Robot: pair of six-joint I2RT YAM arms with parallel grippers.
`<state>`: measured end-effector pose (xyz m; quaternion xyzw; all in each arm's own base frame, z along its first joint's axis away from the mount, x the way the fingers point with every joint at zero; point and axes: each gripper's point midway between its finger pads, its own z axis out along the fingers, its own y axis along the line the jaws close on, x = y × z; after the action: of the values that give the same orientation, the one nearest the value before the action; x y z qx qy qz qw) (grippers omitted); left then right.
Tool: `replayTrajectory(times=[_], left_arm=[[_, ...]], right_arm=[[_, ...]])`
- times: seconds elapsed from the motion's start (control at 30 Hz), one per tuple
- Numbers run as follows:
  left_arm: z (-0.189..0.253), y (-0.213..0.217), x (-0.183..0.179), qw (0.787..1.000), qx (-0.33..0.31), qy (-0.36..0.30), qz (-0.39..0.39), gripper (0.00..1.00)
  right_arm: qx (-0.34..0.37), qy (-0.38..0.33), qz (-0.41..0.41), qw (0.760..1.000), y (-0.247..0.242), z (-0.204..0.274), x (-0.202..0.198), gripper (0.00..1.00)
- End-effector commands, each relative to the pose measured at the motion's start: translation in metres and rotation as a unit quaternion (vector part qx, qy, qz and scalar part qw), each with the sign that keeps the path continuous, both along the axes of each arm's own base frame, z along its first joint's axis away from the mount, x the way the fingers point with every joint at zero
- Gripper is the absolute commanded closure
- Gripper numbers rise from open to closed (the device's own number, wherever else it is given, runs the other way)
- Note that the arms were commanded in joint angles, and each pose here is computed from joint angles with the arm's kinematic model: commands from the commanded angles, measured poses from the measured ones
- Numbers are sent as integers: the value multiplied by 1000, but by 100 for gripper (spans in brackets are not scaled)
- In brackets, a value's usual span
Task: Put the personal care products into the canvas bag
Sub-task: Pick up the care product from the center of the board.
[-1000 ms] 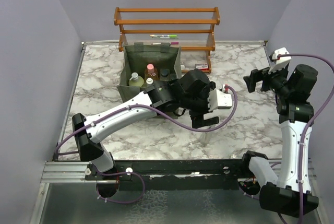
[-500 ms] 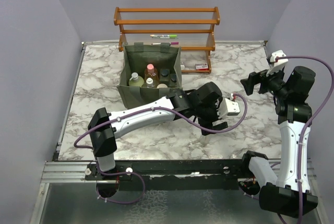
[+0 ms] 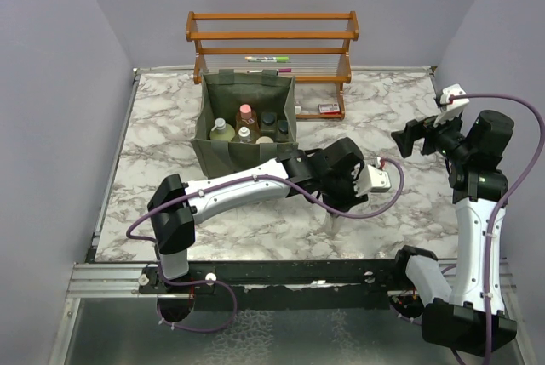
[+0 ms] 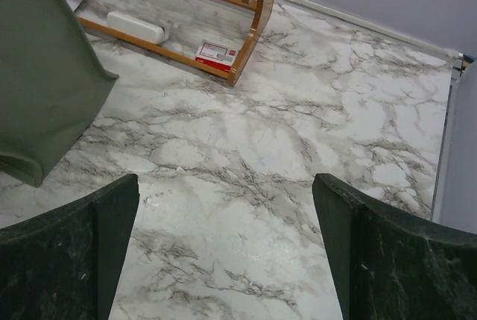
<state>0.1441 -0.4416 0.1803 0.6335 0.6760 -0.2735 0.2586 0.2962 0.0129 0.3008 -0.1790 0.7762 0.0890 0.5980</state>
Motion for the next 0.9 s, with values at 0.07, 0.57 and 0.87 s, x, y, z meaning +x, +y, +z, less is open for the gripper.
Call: replayTrajectory(times=[0.07, 0.57, 0.87], left_arm=[[7, 7, -12, 999, -3, -5, -38, 77], [38, 17, -26, 993, -27, -27, -112, 100], [96, 39, -34, 980, -62, -82, -171, 100]], right_arm=[[-2, -21, 14, 1000, 4, 6, -1, 0], [2, -19, 23, 1000, 6, 5, -2, 0], [4, -20, 29, 999, 8, 5, -2, 0]])
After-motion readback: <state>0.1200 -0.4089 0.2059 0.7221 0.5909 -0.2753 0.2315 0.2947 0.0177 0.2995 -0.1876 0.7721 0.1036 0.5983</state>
